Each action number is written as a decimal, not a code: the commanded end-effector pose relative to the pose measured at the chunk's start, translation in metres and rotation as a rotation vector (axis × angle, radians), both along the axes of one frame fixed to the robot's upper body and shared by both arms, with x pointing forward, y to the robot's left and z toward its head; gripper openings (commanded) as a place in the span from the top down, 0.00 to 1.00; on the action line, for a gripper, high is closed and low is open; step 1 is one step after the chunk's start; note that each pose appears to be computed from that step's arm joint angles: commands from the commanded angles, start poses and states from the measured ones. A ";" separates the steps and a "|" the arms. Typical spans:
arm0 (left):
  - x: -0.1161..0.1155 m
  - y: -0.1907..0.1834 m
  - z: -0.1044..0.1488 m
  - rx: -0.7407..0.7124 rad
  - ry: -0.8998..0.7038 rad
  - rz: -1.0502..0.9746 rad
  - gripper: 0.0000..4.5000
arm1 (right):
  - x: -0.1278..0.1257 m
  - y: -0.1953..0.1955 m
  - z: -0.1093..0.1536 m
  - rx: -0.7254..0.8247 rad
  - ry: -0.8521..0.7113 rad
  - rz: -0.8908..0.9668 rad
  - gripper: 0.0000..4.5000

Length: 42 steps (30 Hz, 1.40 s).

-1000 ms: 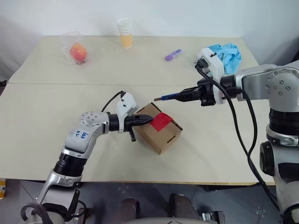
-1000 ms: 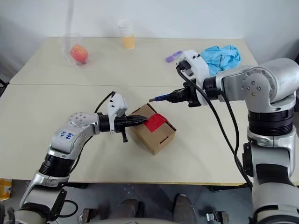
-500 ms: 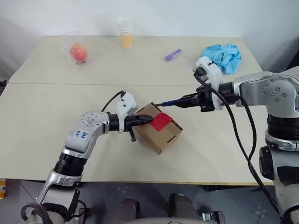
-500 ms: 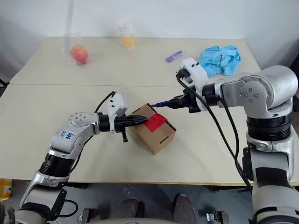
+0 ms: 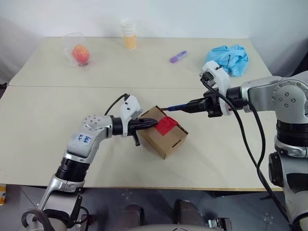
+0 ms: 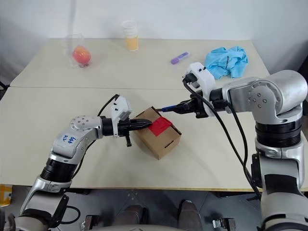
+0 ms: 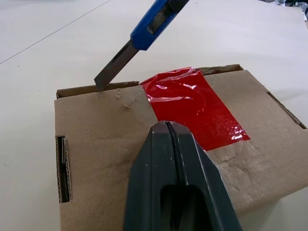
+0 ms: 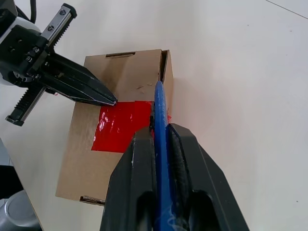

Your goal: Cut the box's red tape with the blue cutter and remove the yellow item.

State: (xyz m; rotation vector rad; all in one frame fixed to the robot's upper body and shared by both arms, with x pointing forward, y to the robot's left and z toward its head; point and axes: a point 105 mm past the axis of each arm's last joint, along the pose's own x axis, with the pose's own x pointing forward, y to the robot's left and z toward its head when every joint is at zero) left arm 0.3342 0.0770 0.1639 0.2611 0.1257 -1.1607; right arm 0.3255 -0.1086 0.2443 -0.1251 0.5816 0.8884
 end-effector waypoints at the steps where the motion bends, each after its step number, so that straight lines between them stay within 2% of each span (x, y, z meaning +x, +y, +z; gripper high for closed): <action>1: -0.001 0.000 -0.010 0.023 0.033 0.003 1.00 | 0.001 -0.008 0.011 0.001 -0.041 -0.022 0.97; 17: -0.001 -0.001 -0.010 0.024 0.033 0.000 1.00 | -0.012 -0.001 -0.002 -0.027 0.017 0.060 0.97; 27: -0.003 -0.012 -0.015 0.043 0.048 -0.027 1.00 | -0.009 0.014 0.006 -0.048 0.042 0.105 0.97; 33: -0.002 -0.014 -0.023 0.075 0.056 -0.021 1.00 | -0.010 0.020 0.006 -0.101 0.072 0.137 0.97; 42: -0.002 -0.014 -0.031 0.114 0.076 -0.011 1.00 | -0.013 0.007 0.005 -0.231 0.151 0.138 0.97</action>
